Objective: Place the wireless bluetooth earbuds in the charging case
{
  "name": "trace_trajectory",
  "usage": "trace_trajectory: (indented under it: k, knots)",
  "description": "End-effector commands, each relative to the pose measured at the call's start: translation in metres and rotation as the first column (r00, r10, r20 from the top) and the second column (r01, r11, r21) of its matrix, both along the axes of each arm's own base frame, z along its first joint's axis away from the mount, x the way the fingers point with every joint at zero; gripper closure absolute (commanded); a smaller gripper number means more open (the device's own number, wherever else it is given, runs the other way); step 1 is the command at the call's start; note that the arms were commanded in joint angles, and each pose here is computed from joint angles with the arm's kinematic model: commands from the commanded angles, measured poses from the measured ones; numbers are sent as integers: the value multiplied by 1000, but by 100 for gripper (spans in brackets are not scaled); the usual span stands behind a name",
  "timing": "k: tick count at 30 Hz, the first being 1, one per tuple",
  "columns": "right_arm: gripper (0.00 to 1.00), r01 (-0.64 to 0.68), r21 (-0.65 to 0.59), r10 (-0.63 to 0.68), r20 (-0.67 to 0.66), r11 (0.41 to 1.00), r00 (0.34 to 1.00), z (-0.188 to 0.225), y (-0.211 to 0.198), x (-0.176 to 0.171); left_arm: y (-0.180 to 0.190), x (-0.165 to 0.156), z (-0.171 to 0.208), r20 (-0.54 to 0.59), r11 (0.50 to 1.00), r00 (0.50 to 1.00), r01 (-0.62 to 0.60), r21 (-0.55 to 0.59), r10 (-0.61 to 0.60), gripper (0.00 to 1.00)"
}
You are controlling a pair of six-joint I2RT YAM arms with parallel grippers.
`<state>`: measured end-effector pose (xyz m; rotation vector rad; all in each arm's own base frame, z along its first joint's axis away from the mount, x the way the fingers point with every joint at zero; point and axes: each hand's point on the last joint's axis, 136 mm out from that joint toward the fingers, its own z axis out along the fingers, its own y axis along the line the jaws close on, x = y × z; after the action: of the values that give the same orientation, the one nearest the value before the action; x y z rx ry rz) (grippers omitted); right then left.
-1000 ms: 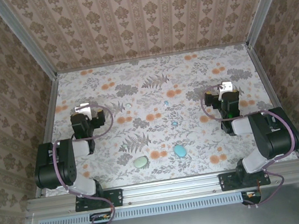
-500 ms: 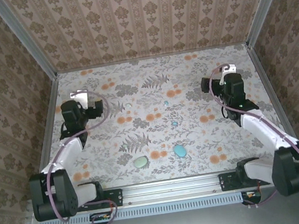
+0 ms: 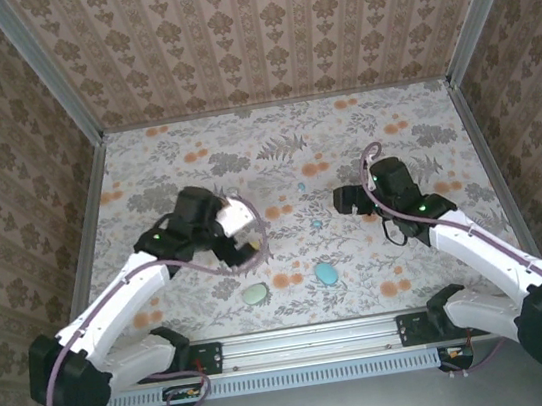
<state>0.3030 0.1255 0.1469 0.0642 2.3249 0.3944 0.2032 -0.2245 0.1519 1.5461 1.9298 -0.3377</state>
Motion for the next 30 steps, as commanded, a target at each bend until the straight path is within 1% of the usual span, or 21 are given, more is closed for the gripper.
trace_trajectory:
  k: [1, 4, 6, 9, 12, 15, 18, 21, 25, 30]
  knots:
    - [6, 68, 37, -65, -79, 997, 995, -16, -3, -11, 17, -41, -31, -91, 979, 991, 114, 167, -100, 2]
    - [6, 72, 46, -68, -79, 996, 995, -12, 3, -9, 20, -58, -39, -136, 974, 984, 137, 180, -114, 3]
    - [7, 56, 37, -53, -79, 998, 995, -10, 10, -5, 23, -69, -43, -164, 971, 977, 165, 171, -137, 3]
    - [6, 17, 12, -16, -95, 1000, 995, -8, 26, 3, 24, -78, -51, -178, 966, 969, 200, 163, -170, 3]
    - [6, -25, -8, 24, -129, 1000, 991, -10, 43, 13, 18, -80, -59, -194, 970, 967, 194, 148, -164, 3]
    - [6, -61, -12, 59, -147, 998, 987, -12, 60, 20, 13, -80, -72, -197, 965, 965, 205, 164, -172, 4]
    - [6, -88, -26, 82, -173, 996, 981, -23, 73, 23, 8, -79, -84, -179, 956, 964, 230, 185, -197, 4]
    - [6, -122, -35, 113, -193, 992, 975, -29, 84, 21, 4, -79, -92, -203, 951, 958, 241, 192, -202, 5]
    - [6, -160, -41, 148, -211, 986, 966, -34, 94, 18, 4, -82, -102, -237, 947, 951, 250, 204, -200, 5]
    - [5, -177, -39, 165, -210, 983, 964, -36, 99, 19, 6, -88, -113, -240, 938, 947, 267, 221, -212, 6]
